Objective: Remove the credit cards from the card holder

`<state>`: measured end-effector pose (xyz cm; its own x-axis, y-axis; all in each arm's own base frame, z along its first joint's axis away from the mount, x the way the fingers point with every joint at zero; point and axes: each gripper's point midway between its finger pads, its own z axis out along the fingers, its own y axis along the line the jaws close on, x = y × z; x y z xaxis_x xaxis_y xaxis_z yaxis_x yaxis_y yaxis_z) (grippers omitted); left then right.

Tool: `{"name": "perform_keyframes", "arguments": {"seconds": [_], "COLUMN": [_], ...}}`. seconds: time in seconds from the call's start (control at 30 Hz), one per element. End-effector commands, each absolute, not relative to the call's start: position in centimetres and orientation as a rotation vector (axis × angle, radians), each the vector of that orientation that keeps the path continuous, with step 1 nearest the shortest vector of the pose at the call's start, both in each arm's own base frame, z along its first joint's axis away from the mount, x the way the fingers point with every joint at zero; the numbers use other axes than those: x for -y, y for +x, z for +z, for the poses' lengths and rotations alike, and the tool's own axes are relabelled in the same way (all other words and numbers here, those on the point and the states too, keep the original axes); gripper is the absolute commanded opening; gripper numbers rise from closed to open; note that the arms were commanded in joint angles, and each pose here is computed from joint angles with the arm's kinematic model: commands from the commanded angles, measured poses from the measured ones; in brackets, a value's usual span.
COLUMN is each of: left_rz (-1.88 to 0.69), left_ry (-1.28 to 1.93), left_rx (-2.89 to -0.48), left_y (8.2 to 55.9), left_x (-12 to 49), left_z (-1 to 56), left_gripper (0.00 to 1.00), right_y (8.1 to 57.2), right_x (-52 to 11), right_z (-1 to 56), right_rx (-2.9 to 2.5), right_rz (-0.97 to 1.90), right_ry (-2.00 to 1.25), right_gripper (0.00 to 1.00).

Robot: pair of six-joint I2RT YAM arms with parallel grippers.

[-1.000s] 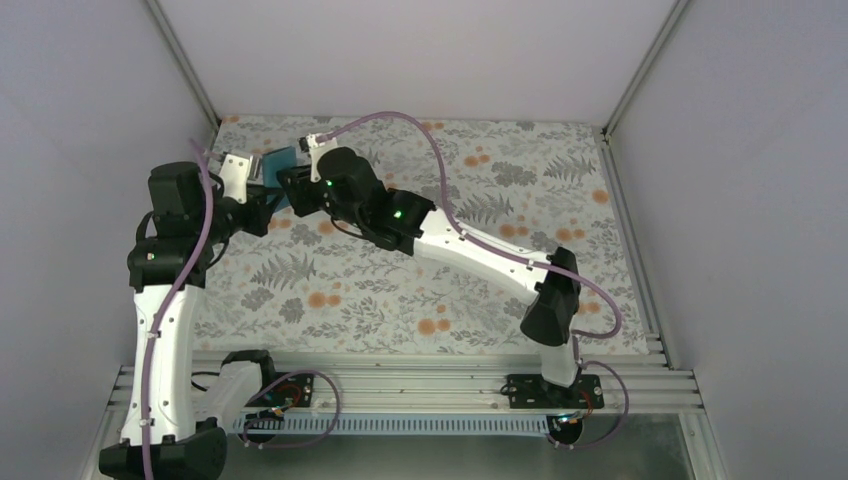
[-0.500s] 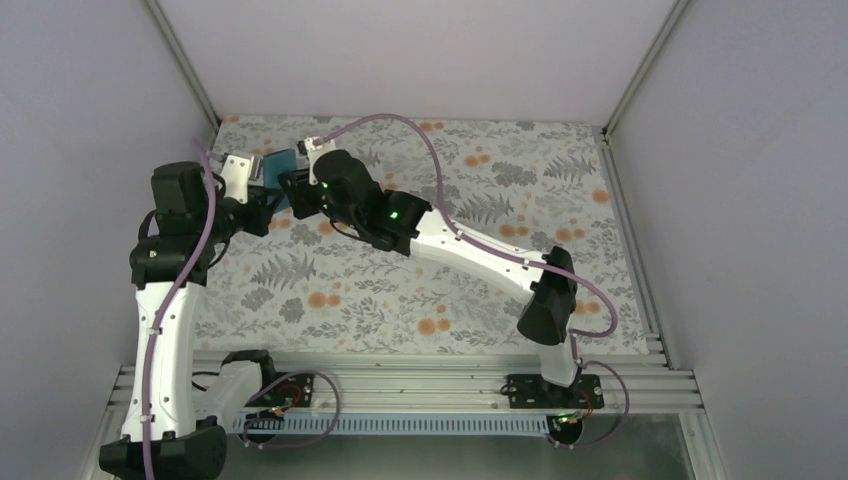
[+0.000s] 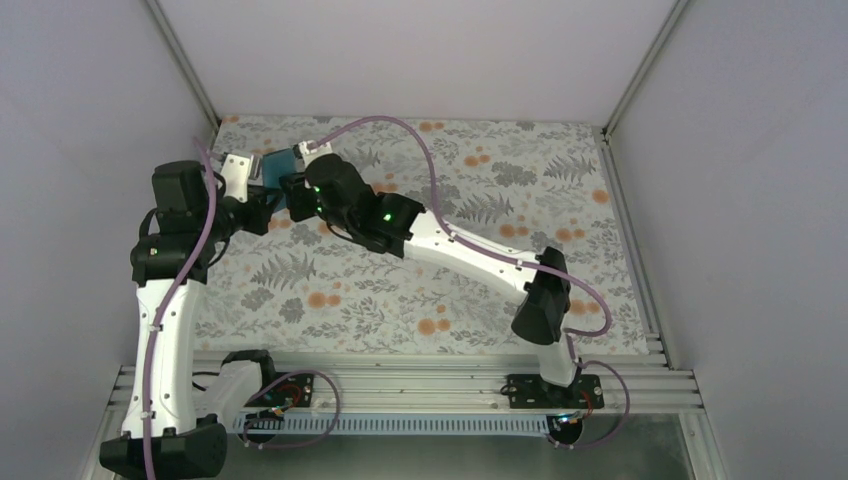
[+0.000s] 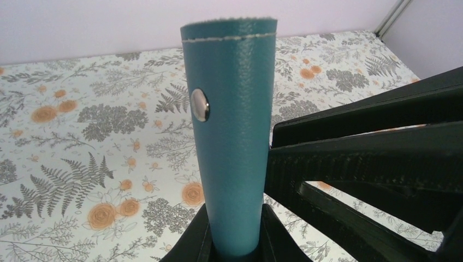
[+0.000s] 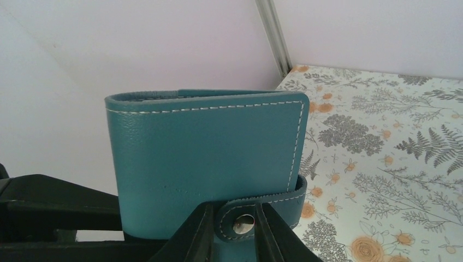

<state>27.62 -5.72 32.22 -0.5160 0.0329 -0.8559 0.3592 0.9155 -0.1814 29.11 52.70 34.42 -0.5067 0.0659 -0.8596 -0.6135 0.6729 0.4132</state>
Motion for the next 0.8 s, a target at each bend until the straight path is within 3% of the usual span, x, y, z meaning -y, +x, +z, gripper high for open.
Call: {"name": "perform_keyframes", "arguments": {"seconds": [0.0,0.23,0.43,0.57,0.77], "left_rz": [-0.485,-0.493,-0.494,-0.480,-0.486], "left_ry": [0.351,0.360,0.371,0.372,0.394], "left_rx": [-1.986,-1.985,-1.988,-2.011,-2.014], "left_y": [27.3,27.3,27.0,26.9,26.9], "left_x": [7.2,7.4,7.5,7.3,7.4], "left_z": [34.7,34.7,34.8,33.9,33.7], "left_gripper": [0.02,0.02,0.02,0.02,0.02], "right_y": [29.9,31.1,32.9,37.1,40.9], "right_x": [-52.9,-52.6,-50.4,-43.4,-28.0], "right_z": [32.1,30.5,28.7,27.3,22.7], "right_rx": [-1.965,-1.977,-1.997,-2.026,-2.129], "right_rz": [0.796,0.678,0.533,0.376,0.247], "right_ry": [-0.417,-0.407,-0.377,-0.252,-0.045], "right_gripper": [0.21,0.04,0.04,0.04,0.04]}}
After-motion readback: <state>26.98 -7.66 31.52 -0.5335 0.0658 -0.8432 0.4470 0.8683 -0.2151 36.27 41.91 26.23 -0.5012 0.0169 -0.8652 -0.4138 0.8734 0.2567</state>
